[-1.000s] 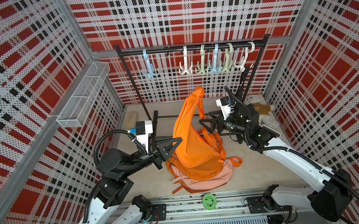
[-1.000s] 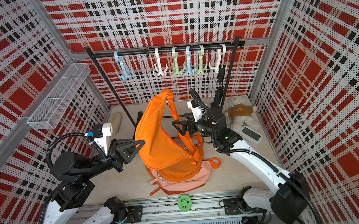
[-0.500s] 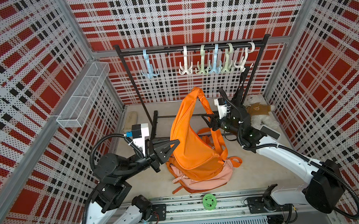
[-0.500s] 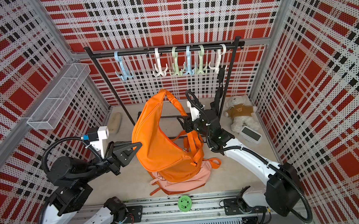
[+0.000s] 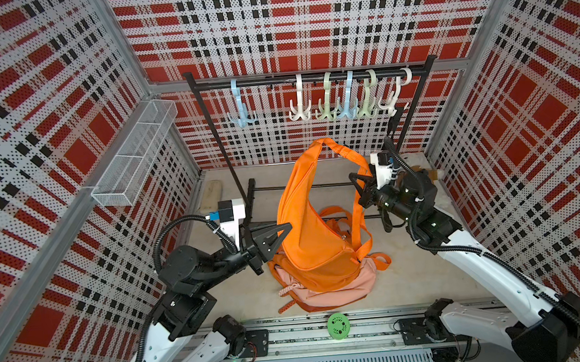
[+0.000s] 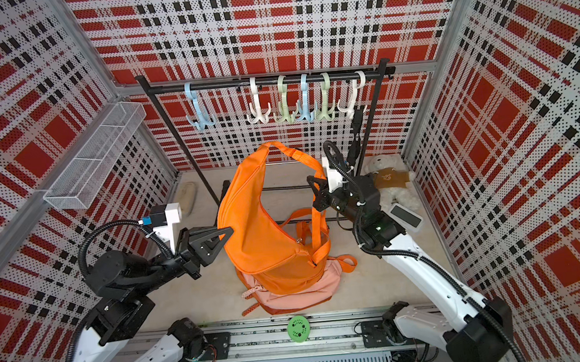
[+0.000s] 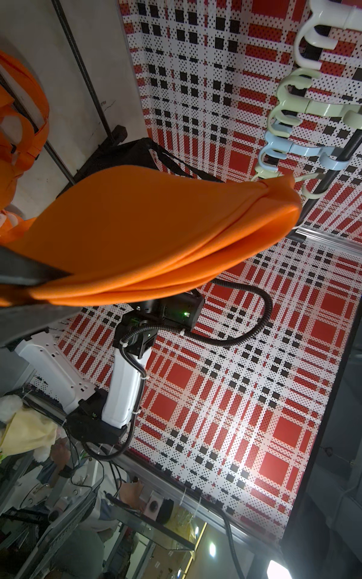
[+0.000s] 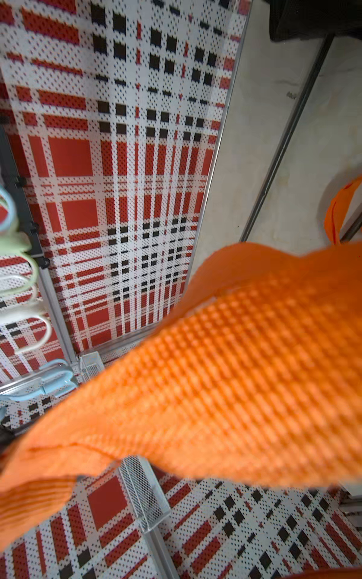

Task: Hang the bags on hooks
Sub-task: Hang the bag on the hook.

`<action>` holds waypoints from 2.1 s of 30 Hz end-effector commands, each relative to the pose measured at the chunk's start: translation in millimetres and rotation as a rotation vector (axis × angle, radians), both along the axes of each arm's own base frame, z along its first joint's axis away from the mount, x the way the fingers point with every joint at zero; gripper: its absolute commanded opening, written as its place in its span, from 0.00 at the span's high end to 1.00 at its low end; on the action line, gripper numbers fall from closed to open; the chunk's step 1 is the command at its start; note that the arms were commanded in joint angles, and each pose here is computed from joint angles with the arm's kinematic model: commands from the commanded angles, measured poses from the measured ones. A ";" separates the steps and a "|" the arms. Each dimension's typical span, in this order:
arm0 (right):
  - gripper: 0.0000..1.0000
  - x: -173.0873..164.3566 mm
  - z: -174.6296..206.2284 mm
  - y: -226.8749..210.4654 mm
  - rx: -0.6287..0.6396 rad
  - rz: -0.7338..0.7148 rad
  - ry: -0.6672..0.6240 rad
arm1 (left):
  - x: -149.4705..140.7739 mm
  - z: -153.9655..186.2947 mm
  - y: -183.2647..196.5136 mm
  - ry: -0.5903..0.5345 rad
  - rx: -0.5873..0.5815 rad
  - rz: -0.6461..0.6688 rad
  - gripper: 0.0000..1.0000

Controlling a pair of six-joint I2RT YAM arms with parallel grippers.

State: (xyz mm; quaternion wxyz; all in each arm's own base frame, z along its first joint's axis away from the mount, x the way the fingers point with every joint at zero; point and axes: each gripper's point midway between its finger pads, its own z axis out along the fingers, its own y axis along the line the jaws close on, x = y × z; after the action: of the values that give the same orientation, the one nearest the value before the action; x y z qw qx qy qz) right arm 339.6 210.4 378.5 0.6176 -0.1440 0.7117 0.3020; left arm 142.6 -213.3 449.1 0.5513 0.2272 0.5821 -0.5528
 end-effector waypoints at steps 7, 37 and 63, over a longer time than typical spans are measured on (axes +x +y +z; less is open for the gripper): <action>1.00 35.8 51.1 -49.0 0.017 -0.049 -0.015 | 14.8 14.9 -65.3 -0.144 0.098 0.019 1.00; 1.00 134.6 51.2 -62.6 0.041 -0.007 0.067 | 81.7 -6.9 -123.0 -0.032 0.160 0.046 1.00; 1.00 94.5 93.6 -51.0 -0.027 0.117 -0.031 | 78.4 -6.7 -122.1 -0.028 0.157 0.059 1.00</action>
State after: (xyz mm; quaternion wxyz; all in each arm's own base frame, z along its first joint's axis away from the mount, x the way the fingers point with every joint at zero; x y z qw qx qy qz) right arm 427.8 161.6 465.0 0.5965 -0.1850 0.7016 0.3433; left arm 225.4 -337.8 427.4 0.5424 0.2646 0.6404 -0.4750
